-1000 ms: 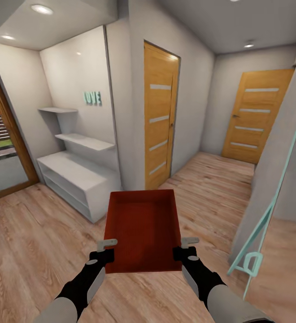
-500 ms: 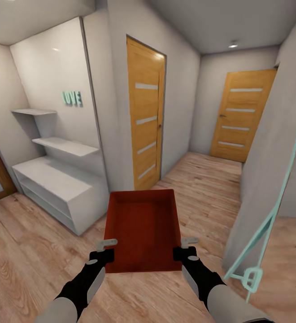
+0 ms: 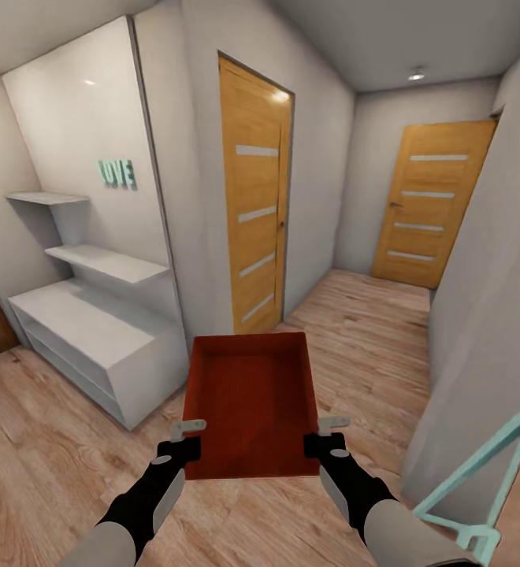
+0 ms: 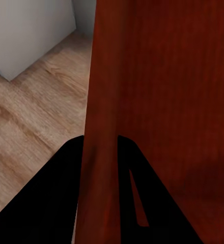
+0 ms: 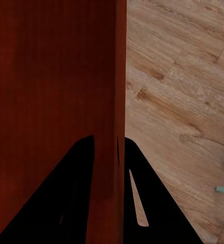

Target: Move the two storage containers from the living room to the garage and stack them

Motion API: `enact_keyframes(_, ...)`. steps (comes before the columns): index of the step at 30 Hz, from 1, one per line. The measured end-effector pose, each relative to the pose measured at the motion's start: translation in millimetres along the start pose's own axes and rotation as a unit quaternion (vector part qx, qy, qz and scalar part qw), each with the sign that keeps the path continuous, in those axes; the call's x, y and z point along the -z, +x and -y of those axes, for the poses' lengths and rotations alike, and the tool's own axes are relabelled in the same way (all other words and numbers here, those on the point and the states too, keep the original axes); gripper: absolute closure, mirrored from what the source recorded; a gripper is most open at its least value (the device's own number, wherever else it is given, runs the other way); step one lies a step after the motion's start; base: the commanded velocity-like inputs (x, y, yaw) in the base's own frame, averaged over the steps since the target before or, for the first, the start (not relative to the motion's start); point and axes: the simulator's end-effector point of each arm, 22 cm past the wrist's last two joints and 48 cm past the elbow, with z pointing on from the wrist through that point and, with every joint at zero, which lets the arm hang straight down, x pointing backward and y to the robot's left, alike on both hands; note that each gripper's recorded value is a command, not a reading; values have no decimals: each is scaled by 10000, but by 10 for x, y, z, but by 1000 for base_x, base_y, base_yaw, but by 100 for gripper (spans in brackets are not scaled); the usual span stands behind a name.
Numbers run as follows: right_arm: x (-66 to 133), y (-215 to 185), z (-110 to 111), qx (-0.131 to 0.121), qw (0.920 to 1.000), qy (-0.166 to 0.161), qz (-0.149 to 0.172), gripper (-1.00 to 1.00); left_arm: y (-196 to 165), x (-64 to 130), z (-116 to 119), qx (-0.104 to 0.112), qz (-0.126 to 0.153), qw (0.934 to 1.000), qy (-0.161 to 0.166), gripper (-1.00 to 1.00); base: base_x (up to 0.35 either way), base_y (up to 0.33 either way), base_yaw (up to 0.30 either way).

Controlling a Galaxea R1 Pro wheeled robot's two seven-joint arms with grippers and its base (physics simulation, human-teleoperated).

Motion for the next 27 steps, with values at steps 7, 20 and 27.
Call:
enact_keyframes(7,0,-3,0,1,10000,0,5,100,-2,0,0,1,5,10000,1,100,322,0,0)
enact_keyframes(20,0,4,1,-3,10000,1,-4,100,1,0,0,-4,-3,10000,0,100,322,0,-77)
enact_keyframes(27,0,-2,2,2,10000,1,4,100,-1,0,1,2,4,10000,1,100,322,0,-274)
